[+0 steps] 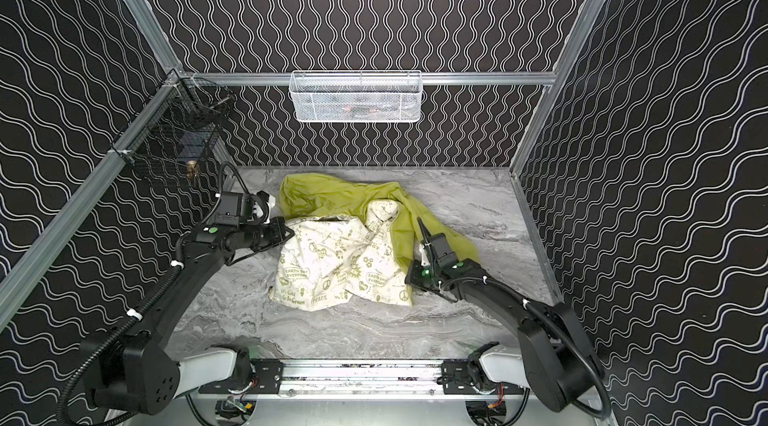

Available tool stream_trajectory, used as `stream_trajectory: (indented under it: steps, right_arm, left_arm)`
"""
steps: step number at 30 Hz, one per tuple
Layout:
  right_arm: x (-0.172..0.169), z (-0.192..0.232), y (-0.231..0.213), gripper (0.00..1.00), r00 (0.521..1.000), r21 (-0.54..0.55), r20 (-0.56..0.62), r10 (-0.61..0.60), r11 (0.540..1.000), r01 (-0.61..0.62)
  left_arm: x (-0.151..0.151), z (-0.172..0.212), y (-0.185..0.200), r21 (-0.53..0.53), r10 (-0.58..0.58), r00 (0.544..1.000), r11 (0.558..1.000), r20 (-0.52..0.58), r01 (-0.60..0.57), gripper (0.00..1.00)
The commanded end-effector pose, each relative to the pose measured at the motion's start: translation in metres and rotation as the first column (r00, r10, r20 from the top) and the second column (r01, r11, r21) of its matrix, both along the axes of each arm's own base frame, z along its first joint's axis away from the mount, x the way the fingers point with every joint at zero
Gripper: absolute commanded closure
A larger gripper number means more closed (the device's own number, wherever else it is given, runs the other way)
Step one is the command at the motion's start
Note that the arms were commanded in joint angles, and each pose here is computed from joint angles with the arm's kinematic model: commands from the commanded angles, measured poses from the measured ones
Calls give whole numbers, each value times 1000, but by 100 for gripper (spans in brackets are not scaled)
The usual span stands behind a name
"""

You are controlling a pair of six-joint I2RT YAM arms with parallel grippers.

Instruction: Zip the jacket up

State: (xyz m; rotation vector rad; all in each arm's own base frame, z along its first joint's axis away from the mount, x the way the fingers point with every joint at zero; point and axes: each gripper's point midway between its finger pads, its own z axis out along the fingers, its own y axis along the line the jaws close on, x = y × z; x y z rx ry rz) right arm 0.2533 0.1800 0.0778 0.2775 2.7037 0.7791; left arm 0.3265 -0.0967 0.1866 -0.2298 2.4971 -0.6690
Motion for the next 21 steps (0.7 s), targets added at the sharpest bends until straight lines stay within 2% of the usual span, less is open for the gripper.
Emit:
stream_trajectory:
  steps: [1, 14, 21]
  right_arm:
    - [4, 11, -32, 100, 997, -91, 0, -81, 993, 81]
    - [48, 95, -122, 100, 955, -194, 173, -242, 942, 274]
    - [67, 143, -140, 100, 929, -230, 268, -254, 920, 317]
  left_arm:
    - [0, 2, 7, 19, -18, 1000, 1000, -1, 18, 100]
    - [10, 23, 38, 75, 19, 1000, 997, 15, -20, 100]
    - [21, 51, 49, 144, 34, 998, 989, 61, -43, 100]
